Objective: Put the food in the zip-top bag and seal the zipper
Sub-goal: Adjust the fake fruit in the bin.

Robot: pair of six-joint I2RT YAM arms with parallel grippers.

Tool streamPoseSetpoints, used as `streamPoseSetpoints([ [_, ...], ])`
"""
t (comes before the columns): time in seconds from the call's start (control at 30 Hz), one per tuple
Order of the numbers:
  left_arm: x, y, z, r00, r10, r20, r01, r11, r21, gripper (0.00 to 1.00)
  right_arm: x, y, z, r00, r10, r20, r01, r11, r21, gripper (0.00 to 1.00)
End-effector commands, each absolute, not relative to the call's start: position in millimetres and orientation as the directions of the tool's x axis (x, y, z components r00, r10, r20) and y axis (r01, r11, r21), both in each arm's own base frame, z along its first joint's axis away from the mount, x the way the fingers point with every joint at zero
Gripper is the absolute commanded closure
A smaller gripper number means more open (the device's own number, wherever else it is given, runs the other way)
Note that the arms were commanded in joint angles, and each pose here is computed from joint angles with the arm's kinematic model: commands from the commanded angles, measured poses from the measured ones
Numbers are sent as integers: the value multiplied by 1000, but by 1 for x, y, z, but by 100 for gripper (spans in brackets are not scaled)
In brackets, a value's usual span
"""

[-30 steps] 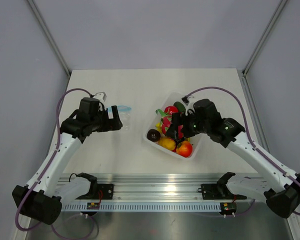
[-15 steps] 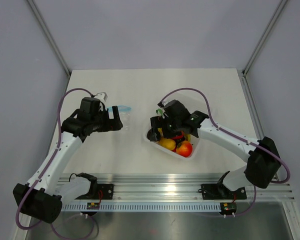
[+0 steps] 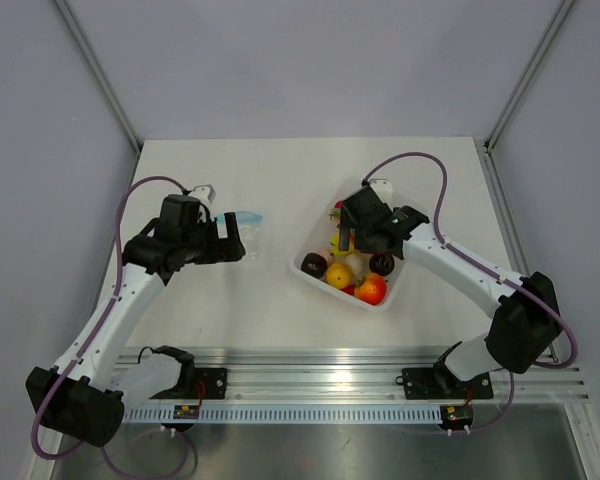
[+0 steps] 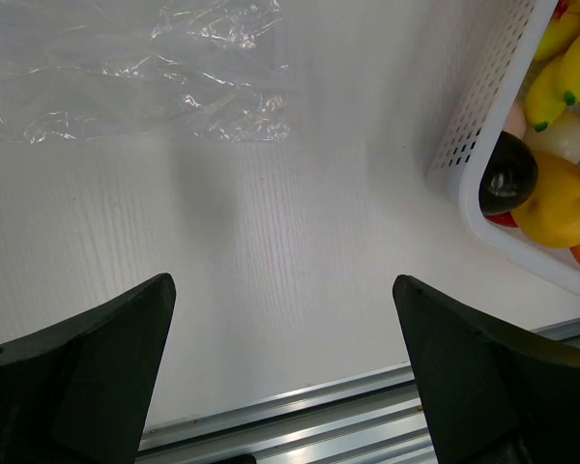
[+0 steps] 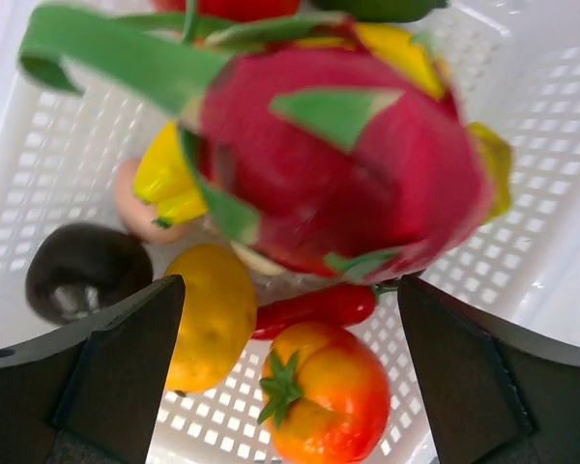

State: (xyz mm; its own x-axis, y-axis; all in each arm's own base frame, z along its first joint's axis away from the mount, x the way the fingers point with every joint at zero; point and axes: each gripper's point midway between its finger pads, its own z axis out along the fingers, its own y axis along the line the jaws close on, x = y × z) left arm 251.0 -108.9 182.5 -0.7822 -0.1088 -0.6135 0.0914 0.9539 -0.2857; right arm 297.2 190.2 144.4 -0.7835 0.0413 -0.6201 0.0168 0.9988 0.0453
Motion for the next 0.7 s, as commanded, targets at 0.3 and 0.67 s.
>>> streamPoseSetpoints([
  [0.3,259,-101,190,-752,-123,-648,60,966,-253,1,338,160,200,-671,135,-729,110,991,82,1],
  [0.67,309,-89,189,-760,-189,-622,-114,981,-158,1,313,176,229,-674,180,-716,12,972,233,0],
])
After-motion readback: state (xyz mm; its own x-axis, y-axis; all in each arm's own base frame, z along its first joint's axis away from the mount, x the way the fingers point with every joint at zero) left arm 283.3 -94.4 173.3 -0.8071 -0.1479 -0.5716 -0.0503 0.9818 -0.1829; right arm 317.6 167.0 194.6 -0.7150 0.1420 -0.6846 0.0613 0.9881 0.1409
